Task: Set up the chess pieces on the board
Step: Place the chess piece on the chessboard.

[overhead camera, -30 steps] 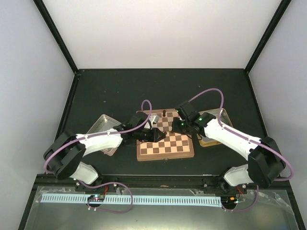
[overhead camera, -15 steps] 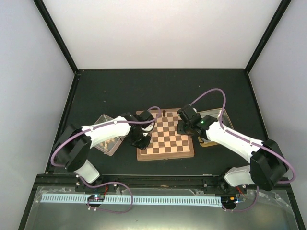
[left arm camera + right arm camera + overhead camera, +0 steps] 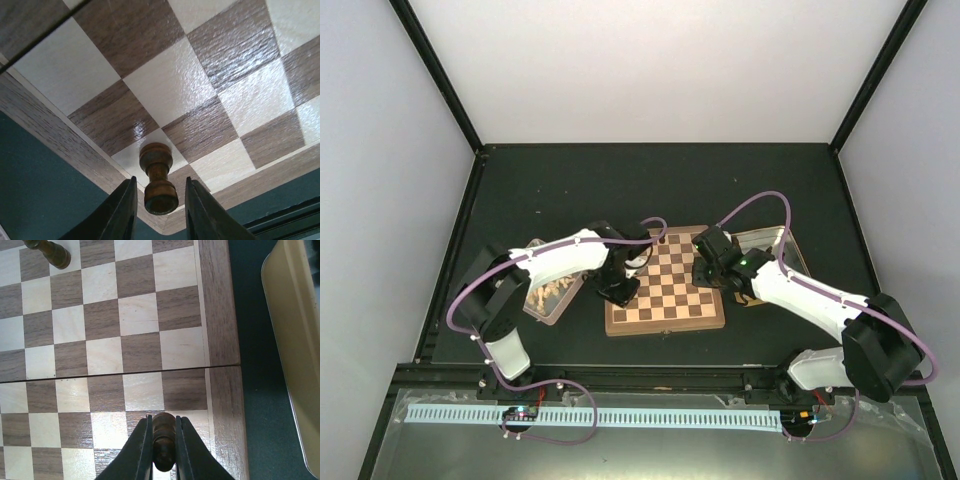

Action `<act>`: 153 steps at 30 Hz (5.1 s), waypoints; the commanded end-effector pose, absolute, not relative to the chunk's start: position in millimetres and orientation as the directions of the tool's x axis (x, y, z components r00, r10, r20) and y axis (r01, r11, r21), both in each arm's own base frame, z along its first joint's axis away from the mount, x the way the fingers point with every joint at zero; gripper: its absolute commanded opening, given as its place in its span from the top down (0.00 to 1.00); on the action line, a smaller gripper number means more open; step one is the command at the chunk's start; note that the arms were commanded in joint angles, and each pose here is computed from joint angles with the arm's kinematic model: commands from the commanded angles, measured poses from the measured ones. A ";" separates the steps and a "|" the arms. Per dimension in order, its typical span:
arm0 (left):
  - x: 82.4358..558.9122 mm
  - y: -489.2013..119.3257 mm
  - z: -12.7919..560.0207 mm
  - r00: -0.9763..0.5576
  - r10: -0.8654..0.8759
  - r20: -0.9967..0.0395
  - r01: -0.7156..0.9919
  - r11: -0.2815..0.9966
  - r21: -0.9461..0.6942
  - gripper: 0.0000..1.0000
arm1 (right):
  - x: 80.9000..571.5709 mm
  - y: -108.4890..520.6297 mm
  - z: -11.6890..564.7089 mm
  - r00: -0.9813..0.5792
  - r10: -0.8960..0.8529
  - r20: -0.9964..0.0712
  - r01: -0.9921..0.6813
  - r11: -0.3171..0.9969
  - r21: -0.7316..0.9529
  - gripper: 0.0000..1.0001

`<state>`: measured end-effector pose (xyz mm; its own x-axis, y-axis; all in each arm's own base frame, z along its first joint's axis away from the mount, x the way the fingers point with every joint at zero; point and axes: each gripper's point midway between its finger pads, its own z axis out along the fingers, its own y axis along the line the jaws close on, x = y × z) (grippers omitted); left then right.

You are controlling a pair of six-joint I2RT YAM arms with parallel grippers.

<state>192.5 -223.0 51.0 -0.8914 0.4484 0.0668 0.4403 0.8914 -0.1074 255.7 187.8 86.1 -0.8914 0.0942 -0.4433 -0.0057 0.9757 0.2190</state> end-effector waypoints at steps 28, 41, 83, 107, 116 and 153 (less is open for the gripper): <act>306.6 -226.1 102.6 -0.917 0.329 -0.225 0.336 0.942 0.008 0.98 | 264.5 205.0 89.1 -0.882 0.069 -0.466 -0.061 0.964 0.259 0.98; 355.2 -212.1 81.8 -0.947 0.274 -0.167 0.274 0.962 0.024 0.98 | 266.9 207.8 88.4 -0.885 0.063 -0.462 -0.064 0.965 0.256 0.98; 358.2 -201.7 148.1 -0.905 0.230 -0.358 0.261 0.964 -0.040 0.49 | 285.2 212.0 96.0 -0.851 -0.060 -0.522 -0.130 0.987 0.099 0.96; 343.6 -176.5 226.5 -0.796 0.127 -0.591 0.251 0.959 -0.133 0.43 | 276.9 221.4 70.5 -0.904 -0.104 -0.414 -0.125 0.992 0.025 0.69; 342.0 -176.3 232.1 -0.788 0.126 -0.603 0.262 0.955 -0.142 0.42 | 272.2 219.1 70.3 -0.913 -0.095 -0.396 -0.115 0.993 0.028 0.79; 336.3 -158.5 242.4 -0.744 0.116 -0.658 0.260 0.957 -0.126 0.40 | 382.6 253.7 85.4 -0.892 -0.077 -0.445 -0.116 0.991 0.062 0.94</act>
<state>331.6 -158.9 241.2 -0.7552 0.1146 -0.6454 0.2545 0.9586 -0.1276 372.0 245.8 85.5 -0.8933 -0.0851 -0.4413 -0.1045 0.9943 0.0198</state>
